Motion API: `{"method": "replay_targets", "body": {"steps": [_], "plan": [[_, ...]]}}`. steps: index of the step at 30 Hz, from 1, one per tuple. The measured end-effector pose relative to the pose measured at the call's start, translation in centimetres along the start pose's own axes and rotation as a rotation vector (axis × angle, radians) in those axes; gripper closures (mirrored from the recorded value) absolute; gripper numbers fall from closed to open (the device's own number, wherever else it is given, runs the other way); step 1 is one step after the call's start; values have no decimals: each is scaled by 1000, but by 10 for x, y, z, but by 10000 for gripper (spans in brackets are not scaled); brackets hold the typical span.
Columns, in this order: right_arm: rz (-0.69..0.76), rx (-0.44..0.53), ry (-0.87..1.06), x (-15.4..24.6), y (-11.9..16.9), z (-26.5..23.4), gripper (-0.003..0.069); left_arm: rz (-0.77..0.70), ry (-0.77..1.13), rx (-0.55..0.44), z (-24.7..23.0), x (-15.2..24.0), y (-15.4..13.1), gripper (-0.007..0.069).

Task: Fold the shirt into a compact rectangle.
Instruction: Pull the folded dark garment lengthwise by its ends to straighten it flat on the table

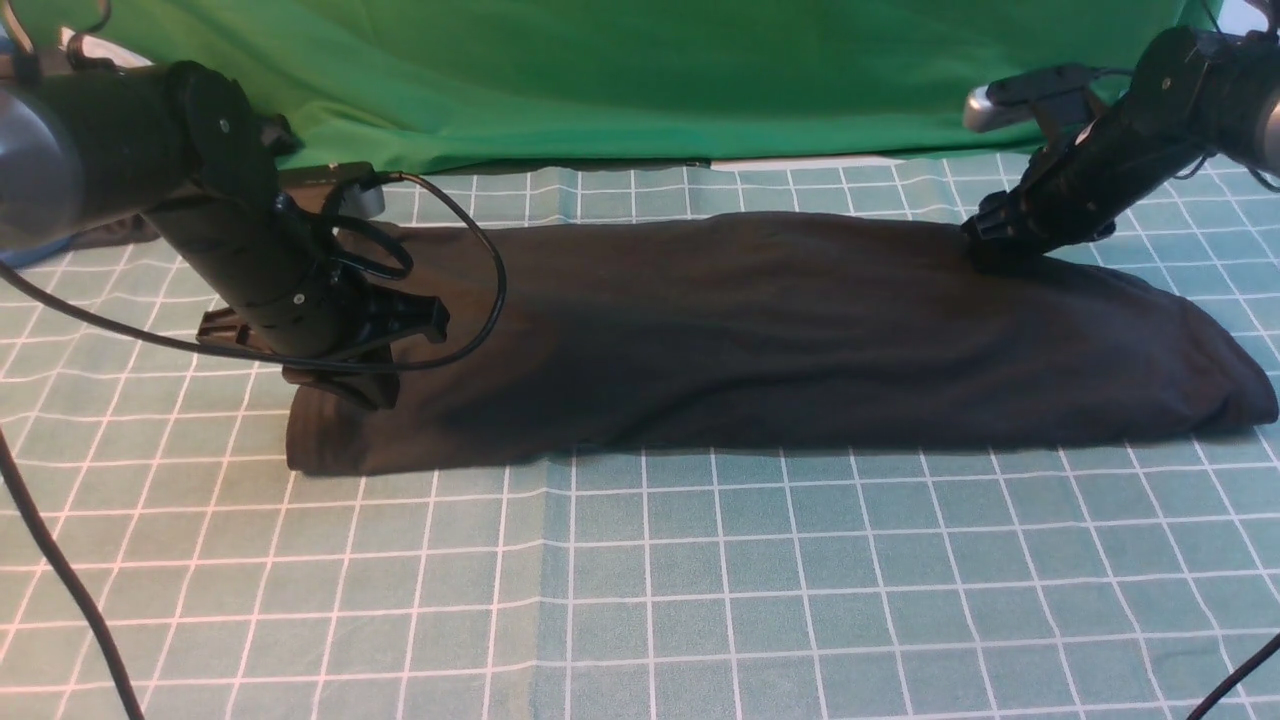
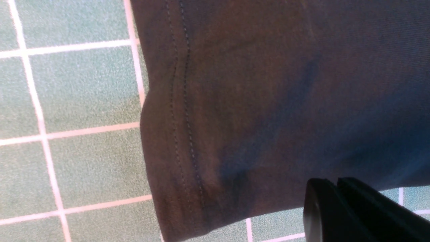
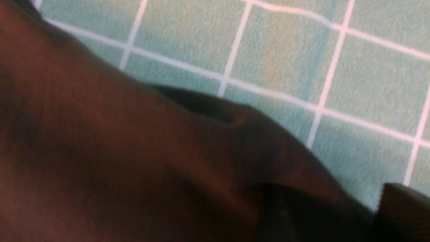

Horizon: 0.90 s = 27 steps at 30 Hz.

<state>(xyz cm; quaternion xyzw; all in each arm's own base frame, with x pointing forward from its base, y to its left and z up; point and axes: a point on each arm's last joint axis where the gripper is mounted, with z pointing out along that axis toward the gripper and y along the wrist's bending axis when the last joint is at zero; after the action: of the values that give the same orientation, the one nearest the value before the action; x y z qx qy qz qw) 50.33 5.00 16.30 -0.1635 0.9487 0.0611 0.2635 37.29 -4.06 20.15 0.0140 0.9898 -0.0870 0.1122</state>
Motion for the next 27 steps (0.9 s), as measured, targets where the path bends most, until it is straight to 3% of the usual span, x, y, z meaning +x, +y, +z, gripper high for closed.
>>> {"method": "replay_targets", "body": {"steps": [3, 5, 11, 17, 23, 26, 27], "plan": [[-1, 15, -37, -5, -1, -2, 572, 0, 0, 1, 0, 0, 0, 618], [-6, 27, -60, -8, -3, -2, 613, 1, 0, 2, 0, 0, 0, 618], [-26, 68, -99, -13, -6, -5, 631, 0, 0, 6, 0, 0, -1, 618], [-26, 45, -27, -11, -5, -9, 624, -4, 2, 10, 0, 0, -1, 618], [58, -5, 117, -15, -19, -67, 631, 12, 0, 8, -4, -3, -2, 618], [151, 5, 149, -10, -40, -108, 627, 16, -4, 12, -11, -7, -3, 618], [240, 24, 151, -4, -54, -124, 596, 16, -1, 19, -14, -9, -5, 618]]}}
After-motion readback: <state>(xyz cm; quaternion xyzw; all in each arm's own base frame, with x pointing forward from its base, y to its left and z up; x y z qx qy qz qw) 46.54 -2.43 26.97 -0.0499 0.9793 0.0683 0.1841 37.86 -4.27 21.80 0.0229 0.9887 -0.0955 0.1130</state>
